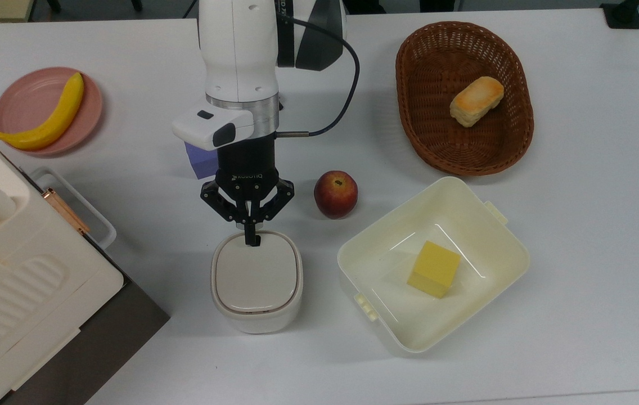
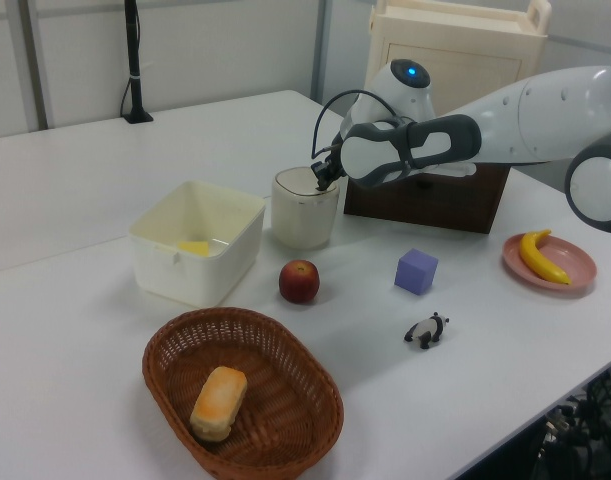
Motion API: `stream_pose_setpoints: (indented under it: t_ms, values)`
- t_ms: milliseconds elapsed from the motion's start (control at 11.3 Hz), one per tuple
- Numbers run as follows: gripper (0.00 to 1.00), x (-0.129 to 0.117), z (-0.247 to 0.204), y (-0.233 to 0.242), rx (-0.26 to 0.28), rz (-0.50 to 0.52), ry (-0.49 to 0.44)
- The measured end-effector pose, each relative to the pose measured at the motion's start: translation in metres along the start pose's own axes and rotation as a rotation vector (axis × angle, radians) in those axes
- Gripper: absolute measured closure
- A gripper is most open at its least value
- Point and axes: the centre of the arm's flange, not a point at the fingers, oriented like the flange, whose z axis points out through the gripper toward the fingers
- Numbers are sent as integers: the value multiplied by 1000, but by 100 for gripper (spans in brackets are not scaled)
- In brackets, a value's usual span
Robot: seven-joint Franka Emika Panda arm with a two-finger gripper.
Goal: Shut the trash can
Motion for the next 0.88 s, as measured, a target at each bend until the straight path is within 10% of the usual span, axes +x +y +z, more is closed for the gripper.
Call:
stream_pose_setpoints:
  t_ms: [882]
  values:
    - [99,13,-21,0,-9,-14,40]
